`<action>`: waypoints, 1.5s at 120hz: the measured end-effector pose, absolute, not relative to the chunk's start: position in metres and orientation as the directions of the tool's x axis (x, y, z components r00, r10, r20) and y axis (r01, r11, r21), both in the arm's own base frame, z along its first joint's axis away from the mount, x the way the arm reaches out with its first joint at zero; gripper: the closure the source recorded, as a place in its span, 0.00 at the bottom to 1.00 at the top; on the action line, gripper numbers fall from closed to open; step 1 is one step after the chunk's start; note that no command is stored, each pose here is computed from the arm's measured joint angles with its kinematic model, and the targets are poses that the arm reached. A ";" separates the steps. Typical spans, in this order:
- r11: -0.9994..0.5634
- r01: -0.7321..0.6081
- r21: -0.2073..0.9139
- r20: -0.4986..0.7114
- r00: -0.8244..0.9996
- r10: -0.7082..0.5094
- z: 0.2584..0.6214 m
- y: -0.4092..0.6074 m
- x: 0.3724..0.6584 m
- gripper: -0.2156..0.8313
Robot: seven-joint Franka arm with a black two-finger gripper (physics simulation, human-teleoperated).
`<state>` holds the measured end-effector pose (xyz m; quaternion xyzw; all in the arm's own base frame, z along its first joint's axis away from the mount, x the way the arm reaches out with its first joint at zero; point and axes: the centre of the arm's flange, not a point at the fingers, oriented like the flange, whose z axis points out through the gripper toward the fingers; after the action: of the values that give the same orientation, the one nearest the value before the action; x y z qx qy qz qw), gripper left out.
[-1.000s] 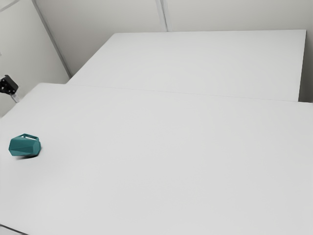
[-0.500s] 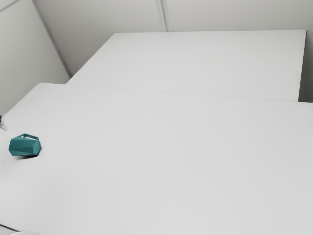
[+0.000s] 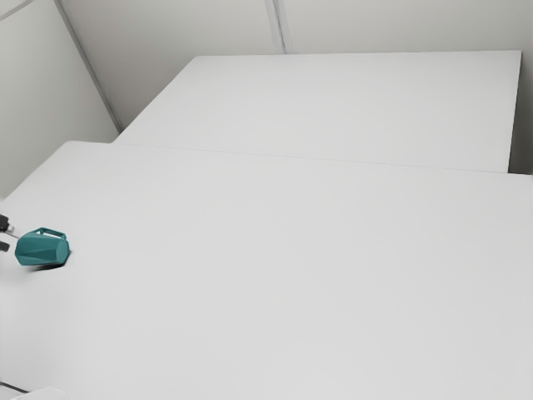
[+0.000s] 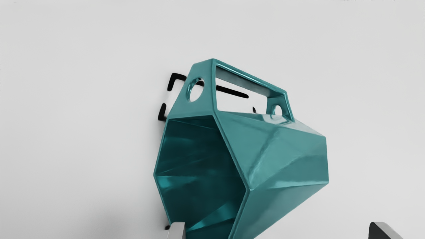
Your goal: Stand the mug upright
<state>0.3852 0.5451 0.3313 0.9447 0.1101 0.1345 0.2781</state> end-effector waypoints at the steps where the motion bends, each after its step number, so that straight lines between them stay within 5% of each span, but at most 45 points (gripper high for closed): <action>1: -0.822 0.129 0.555 0.197 0.939 0.281 0.331 0.546 0.386 0.21; 42: -0.807 -0.025 0.591 0.352 0.907 0.230 0.313 0.541 0.417 0.21; 93: -0.765 -0.090 0.638 0.374 0.904 0.206 0.287 0.519 0.412 0.21; 119: -0.773 -0.121 0.623 0.393 0.902 0.176 0.291 0.517 0.415 0.63; 139: -0.790 -0.163 0.591 0.431 0.892 0.138 0.313 0.511 0.427 0.83; 180: -0.805 -0.230 0.546 0.458 0.887 0.057 0.350 0.462 0.455 0.92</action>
<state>0.4555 0.4615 0.3502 0.9211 -0.0472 0.2326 0.3085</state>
